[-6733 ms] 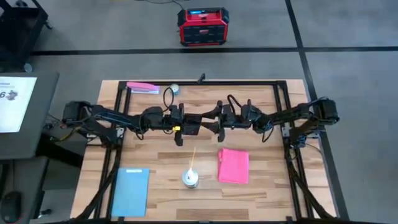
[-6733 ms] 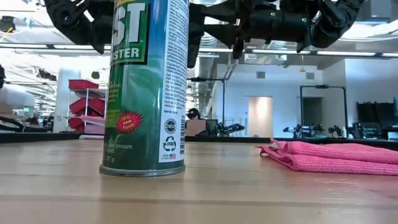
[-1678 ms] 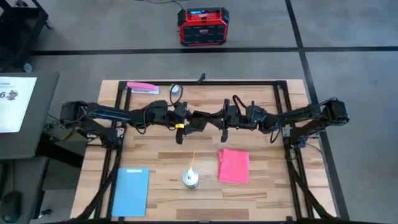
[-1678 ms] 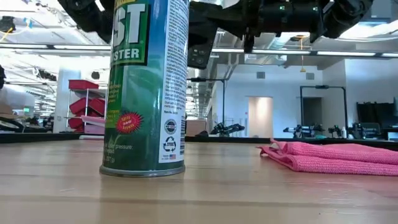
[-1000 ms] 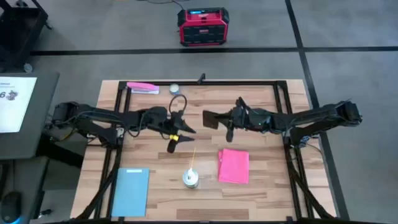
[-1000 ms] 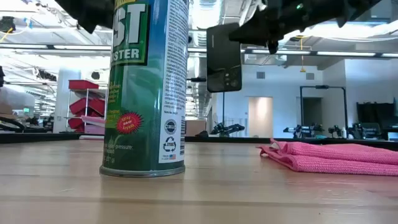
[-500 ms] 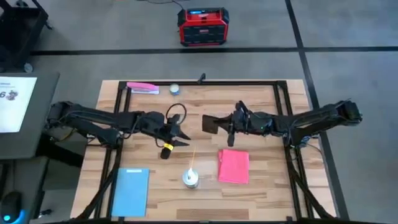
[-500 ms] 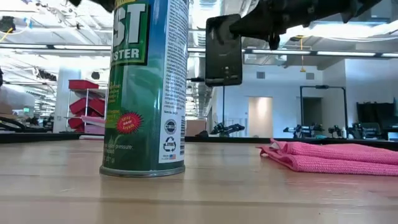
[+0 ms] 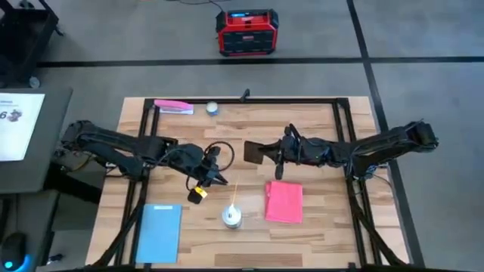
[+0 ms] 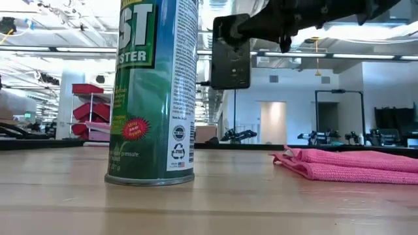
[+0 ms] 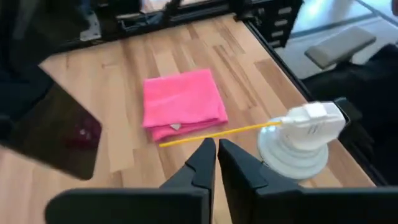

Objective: Apply microfiber cloth
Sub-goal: Spray the back of the black cellphone using the spray bottle

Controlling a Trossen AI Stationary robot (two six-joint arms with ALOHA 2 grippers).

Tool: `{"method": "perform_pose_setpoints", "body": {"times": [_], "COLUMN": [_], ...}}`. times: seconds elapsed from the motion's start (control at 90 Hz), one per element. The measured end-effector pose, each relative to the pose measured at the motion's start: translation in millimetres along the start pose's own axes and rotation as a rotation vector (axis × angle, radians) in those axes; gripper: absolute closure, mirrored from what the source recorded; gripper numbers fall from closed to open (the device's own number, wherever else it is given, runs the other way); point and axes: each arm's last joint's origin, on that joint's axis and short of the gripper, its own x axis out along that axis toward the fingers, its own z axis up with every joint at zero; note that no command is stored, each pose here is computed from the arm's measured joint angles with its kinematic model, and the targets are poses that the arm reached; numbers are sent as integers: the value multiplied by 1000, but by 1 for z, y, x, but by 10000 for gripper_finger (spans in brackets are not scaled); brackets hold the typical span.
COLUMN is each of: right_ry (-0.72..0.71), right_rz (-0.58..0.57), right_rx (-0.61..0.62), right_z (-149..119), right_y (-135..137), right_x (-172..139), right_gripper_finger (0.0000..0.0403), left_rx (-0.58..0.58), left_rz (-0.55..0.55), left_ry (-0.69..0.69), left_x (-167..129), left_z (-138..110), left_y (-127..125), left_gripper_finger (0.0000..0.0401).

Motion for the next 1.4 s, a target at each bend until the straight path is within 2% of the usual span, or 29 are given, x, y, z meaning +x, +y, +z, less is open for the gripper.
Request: {"method": "perform_pose_setpoints", "body": {"times": [0.167, 0.622, 0.867, 1.4], "right_ry": [9, 4, 15, 12], "right_rz": [-1, -25, -19, -6], "right_rx": [8, 16, 18, 35], "right_z": [-8, -8, -9, -9], "right_y": [1, 1, 3, 8], "right_x": [8, 8, 7, 5], "right_gripper_finger": [385, 385, 385, 385], "left_rx": [19, 117, 139, 112], "left_rz": [-24, -45, -41, -64], "left_ry": [59, 226, 289, 287], "left_x": [9, 32, 34, 32], "left_z": [4, 40, 54, 60], "left_y": [-7, -20, -23, -35], "left_gripper_finger": [401, 401, 401, 401]}}
